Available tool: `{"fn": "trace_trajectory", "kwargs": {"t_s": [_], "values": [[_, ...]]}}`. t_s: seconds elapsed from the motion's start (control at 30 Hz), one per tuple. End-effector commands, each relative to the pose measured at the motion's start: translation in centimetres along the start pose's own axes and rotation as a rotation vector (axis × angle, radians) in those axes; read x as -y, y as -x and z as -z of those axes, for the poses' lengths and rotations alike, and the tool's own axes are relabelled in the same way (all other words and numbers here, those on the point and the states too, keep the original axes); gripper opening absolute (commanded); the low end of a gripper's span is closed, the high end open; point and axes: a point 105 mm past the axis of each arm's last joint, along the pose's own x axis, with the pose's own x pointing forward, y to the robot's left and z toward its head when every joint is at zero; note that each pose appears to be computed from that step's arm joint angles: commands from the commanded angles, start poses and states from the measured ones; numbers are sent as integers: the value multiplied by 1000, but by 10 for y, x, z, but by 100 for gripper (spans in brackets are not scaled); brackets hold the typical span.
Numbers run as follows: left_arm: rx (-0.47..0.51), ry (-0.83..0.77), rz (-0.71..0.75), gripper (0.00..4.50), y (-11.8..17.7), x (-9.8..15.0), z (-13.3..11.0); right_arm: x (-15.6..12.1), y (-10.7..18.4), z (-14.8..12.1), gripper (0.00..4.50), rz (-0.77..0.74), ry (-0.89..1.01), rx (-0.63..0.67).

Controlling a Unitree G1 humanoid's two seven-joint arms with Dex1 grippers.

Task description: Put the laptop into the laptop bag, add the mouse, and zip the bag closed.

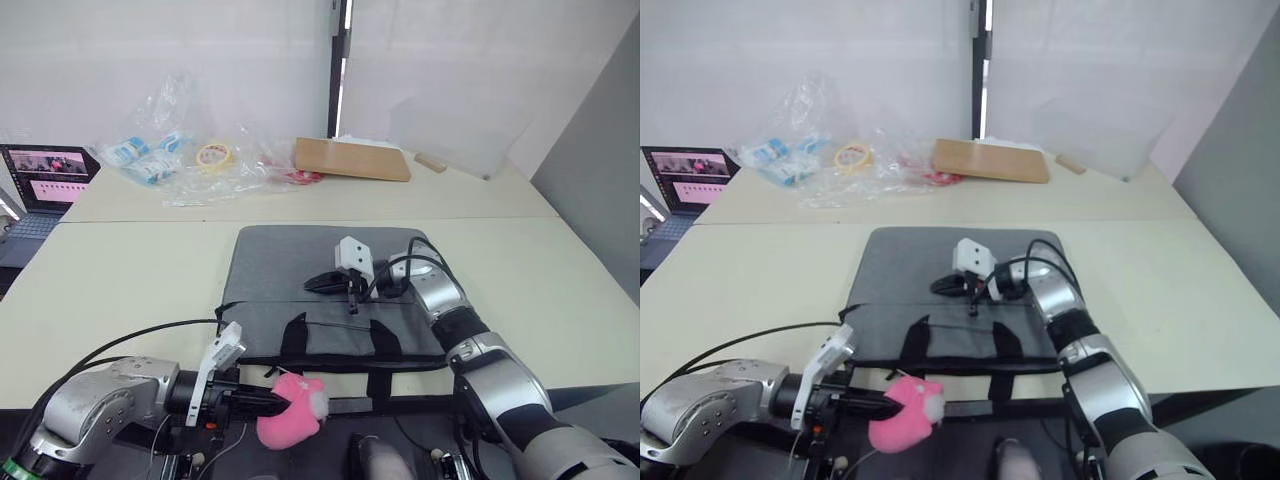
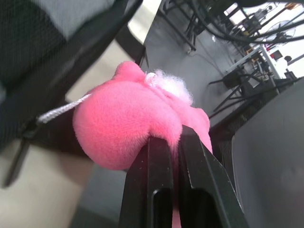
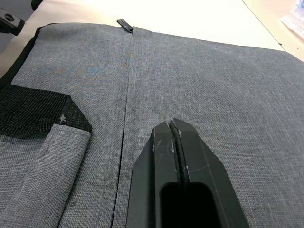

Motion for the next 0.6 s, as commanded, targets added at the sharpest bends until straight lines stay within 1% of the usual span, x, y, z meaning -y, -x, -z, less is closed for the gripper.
{"fn": "trace_trajectory", "kwargs": {"t_s": [0.03,0.2,0.4,0.53,0.6], "values": [[30,-35,50,2,-16,0,-12,-17,-1,40,0,-23,-128,-101],[46,-52,110,2,-37,2,-24,-15,-1,39,0,-19,-128,-99],[91,-88,137,2,-66,-5,-41,-13,-1,38,0,-11,-127,-98],[103,-128,45,2,-78,-23,-41,-12,-1,35,0,-11,-123,-95],[104,-135,27,2,-78,-26,-36,-10,0,35,0,-8,-121,-96]]}}
